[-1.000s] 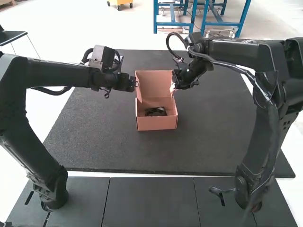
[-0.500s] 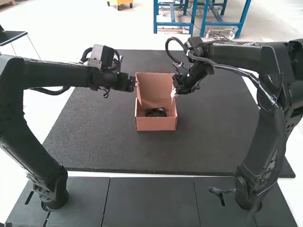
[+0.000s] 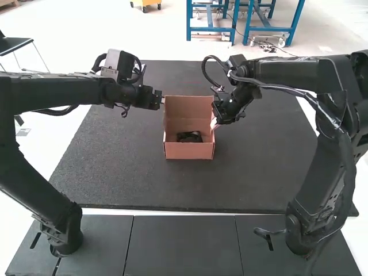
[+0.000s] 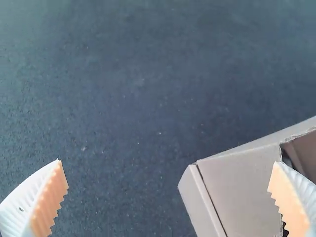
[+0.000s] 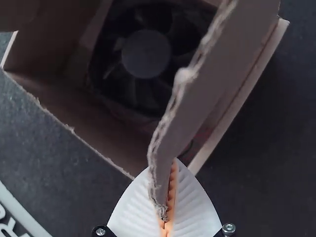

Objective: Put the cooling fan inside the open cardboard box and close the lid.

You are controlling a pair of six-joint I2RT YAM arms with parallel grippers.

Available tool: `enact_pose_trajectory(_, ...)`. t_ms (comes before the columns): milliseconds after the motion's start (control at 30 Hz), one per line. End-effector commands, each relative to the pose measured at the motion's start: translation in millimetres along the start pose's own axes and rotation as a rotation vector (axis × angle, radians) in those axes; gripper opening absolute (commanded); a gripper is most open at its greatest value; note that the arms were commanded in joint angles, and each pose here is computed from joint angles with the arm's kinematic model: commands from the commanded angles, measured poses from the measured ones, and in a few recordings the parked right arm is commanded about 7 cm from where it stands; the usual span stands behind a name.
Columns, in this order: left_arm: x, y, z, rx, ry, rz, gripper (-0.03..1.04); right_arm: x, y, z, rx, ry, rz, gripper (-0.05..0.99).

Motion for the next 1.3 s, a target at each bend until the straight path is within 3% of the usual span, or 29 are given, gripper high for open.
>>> enact_pose_trajectory(0,-5.9,13.5,12.9,-0.041,-0.018,-0.019,0.96,11.5,9.0,1.3,-0.022,0.053,0.011,-0.02)
enact_pose_trajectory(533,3.6,24.8,12.8,-0.074,-0.002,0.012,0.96,11.7,-3.1,-19.5,0.020,0.051,0.009,-0.01)
enact_pose_trajectory(567,2.9,24.7,13.6,-0.080,-0.005,0.009,0.96,7.9,-2.1,-16.8,0.009,0.040,-0.009,0.10)
enact_pose_trajectory(700,1.1,22.9,14.7,-0.084,-0.007,0.006,0.96,4.3,5.0,-5.4,-0.020,0.023,-0.043,0.75)
enact_pose_trajectory(767,0.5,22.7,17.8,-0.095,-0.008,0.004,0.96,5.3,12.1,1.0,-0.040,0.029,-0.047,0.86)
enact_pose_trajectory(967,-0.6,19.8,23.8,-0.112,-0.010,0.011,0.96,12.5,43.7,20.1,-0.135,0.047,-0.061,0.89)
enact_pose_trajectory(1267,-18.7,7.1,32.1,-0.101,-0.031,-0.020,0.96,36.2,115.3,39.9,-0.325,0.019,-0.067,0.89)
Point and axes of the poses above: each hand's point on the last joint's axis, 136 mm out from that joint toward the fingers, its own y axis back along the fingers, its own x axis along the line the jaws close on, z = x × y, the point moved 4 cm from there along y, back along the fingers, and after that the axes turned 7 degrees about y, right-handed, at the moved point
